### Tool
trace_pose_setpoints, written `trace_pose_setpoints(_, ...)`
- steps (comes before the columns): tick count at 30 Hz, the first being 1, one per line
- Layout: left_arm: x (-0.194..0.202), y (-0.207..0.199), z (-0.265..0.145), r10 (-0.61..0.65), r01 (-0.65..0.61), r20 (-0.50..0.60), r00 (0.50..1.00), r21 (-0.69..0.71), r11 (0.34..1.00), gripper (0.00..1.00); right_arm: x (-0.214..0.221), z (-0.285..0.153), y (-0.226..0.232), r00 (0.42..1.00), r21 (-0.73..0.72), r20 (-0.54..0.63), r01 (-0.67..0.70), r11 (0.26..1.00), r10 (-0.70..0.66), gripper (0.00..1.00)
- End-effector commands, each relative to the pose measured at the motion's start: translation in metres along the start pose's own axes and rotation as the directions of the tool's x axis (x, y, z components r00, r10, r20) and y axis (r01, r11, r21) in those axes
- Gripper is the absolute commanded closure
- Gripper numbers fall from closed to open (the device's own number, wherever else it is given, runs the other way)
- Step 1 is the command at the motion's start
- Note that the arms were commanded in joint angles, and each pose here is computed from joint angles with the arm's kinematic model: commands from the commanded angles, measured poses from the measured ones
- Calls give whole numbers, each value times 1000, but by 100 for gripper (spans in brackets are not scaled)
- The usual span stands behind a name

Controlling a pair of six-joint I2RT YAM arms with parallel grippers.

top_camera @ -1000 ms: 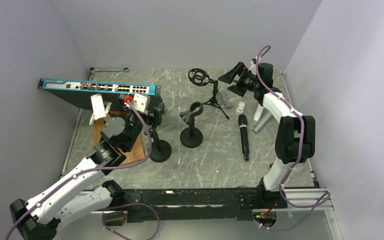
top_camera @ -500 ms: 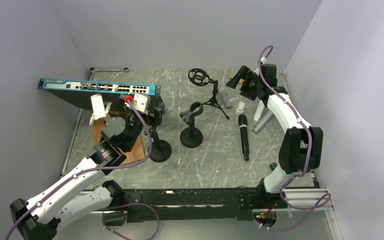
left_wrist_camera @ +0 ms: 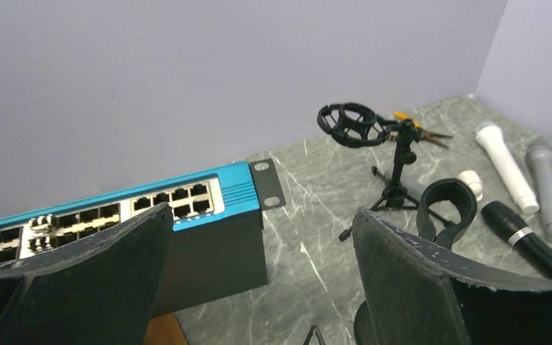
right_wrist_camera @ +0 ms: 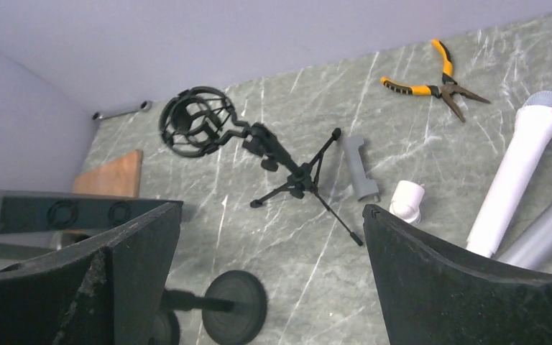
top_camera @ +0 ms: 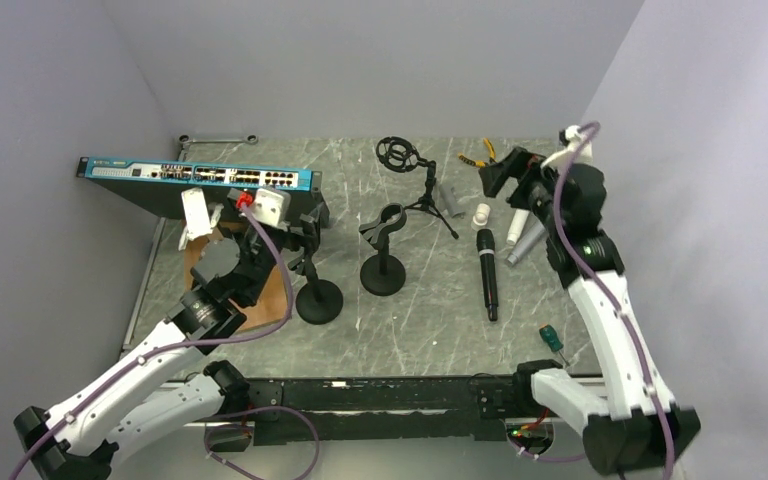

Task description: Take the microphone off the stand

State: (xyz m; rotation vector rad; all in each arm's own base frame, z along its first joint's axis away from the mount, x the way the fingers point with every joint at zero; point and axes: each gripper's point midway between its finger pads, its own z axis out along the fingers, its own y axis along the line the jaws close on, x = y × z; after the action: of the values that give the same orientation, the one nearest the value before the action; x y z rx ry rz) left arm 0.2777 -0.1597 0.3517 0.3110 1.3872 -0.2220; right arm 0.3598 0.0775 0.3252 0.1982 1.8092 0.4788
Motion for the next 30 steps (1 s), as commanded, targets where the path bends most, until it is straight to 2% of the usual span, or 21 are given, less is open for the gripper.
trace_pose_setpoints(1, -63, 9, -13, -130, 130, 155, 979, 9, 991, 2, -22, -49, 23, 984, -113, 176, 56, 992, -36, 0)
trace_pose_setpoints(6, -99, 13, -38, -243, 234, 203, 949, 71, 970, 0, -33, -96, 26, 958, -107, 280, 96, 990, -62, 0)
trace_pose_setpoints(11, -118, 18, -75, -329, 300, 259, 908, 146, 943, 1, -35, -125, 25, 948, -92, 314, 89, 992, -56, 0)
trace_pose_setpoints(22, -140, 36, -150, -399, 322, 361, 843, 255, 912, 1, -6, -149, 14, 961, -85, 275, 6, 996, 17, 0)
trace_pose_setpoints(30, -146, 44, -170, -412, 329, 381, 828, 264, 907, 1, -8, -185, 18, 942, -107, 334, -3, 994, 39, 0)
